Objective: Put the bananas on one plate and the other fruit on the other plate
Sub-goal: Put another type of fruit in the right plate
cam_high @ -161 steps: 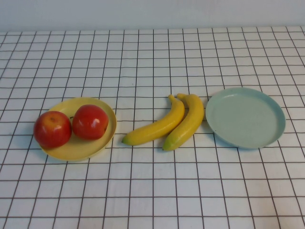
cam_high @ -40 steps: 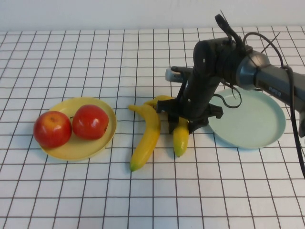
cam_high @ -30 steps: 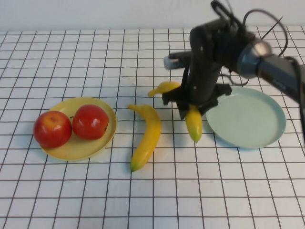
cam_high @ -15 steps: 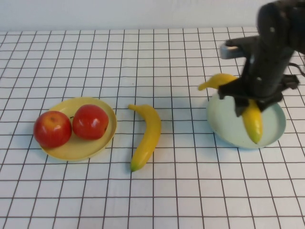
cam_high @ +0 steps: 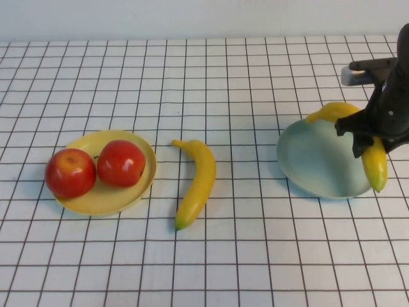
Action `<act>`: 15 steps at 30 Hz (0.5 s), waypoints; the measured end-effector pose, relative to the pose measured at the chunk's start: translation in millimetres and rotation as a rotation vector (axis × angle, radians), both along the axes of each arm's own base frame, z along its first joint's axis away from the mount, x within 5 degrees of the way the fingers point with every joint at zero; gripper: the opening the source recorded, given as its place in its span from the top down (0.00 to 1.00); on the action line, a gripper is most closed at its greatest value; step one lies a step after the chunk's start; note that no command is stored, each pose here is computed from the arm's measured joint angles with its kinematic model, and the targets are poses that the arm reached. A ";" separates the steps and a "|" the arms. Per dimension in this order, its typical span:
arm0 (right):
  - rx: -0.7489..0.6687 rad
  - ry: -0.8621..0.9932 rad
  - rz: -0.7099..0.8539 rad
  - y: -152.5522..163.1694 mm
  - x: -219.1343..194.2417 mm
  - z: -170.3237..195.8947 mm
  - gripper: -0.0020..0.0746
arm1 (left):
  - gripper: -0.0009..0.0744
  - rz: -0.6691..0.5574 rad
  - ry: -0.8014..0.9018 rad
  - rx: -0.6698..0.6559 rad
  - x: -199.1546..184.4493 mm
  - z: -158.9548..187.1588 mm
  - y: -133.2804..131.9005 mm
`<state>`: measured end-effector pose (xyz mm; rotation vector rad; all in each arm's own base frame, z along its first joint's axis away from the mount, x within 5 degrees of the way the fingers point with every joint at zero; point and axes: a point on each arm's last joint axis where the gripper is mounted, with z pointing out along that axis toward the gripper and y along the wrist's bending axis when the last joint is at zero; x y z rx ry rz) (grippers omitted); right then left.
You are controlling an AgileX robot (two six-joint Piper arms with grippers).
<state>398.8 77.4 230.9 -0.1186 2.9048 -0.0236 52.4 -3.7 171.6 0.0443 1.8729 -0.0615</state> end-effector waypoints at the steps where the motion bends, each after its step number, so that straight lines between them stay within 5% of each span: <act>1: -0.001 0.014 0.006 0.4 1.8 -6.4 0.53 | 0.99 0.000 0.000 0.000 0.0 0.0 0.0; 7: 0.018 0.030 0.029 3.9 7.0 -21.6 0.36 | 0.99 0.000 0.000 0.000 0.0 0.0 0.0; 15: 0.034 -0.026 0.088 32.4 13.3 19.8 0.35 | 0.99 0.000 0.000 0.000 0.0 0.0 0.0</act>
